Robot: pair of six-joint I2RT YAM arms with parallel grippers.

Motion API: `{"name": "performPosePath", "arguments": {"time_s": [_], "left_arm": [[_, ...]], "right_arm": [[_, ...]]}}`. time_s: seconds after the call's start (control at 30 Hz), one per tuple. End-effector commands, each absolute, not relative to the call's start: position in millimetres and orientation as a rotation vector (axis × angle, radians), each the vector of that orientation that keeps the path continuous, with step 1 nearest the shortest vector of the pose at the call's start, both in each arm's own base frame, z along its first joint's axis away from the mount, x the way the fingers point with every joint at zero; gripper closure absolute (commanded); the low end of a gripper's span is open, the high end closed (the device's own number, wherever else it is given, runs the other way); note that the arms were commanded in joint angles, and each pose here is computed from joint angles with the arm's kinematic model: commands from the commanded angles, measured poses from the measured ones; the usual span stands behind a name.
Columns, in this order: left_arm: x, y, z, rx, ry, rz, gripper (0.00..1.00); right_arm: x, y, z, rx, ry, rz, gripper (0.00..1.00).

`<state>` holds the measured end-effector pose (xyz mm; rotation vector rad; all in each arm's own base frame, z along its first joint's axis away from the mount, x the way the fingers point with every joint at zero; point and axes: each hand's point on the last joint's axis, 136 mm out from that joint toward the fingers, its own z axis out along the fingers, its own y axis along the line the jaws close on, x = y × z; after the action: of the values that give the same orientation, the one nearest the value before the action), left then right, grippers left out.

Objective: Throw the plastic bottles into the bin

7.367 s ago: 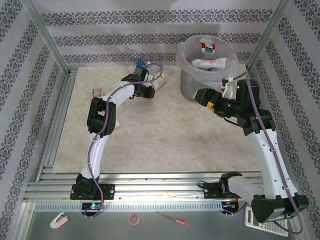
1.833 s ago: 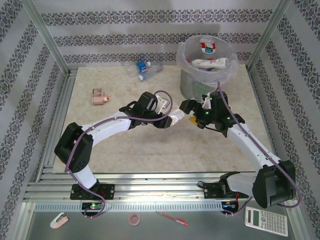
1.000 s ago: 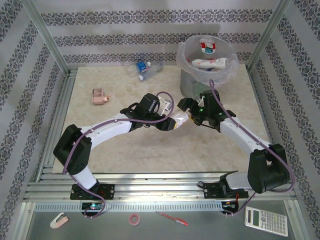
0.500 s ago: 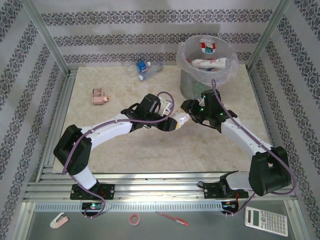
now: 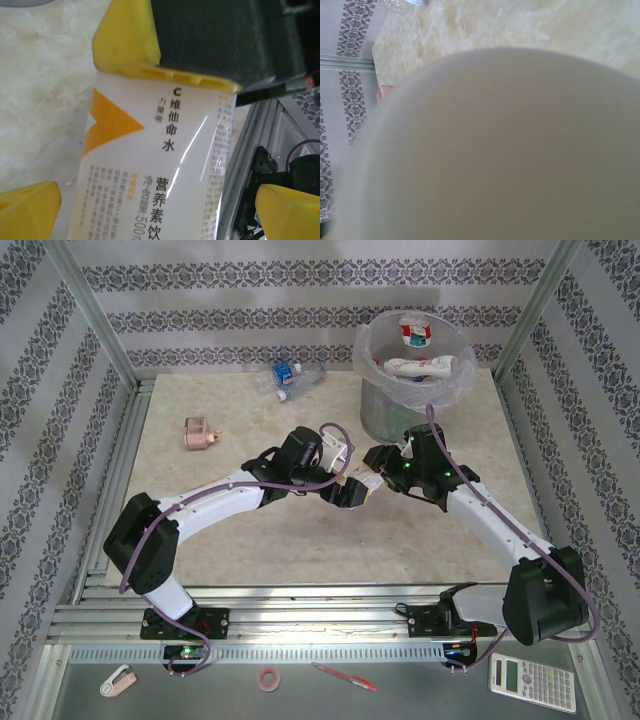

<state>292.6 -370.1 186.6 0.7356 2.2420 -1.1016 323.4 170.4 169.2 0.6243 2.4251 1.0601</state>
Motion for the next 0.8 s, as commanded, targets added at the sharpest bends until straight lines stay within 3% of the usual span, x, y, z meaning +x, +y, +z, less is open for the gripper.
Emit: {"name": "performPosePath", "arguments": {"time_s": [0.0,0.77], "left_arm": [[290.4,-375.6,220.8,0.767,2.119,-1.14,0.0],[315.1,-343.7,319.1,0.64,1.919,-1.025,0.0]], "right_arm": [[310.6,165.1,168.8,0.608,2.444,1.06,0.6],[233.5,62.6,197.1,0.935,2.343,0.887,0.56]]}}
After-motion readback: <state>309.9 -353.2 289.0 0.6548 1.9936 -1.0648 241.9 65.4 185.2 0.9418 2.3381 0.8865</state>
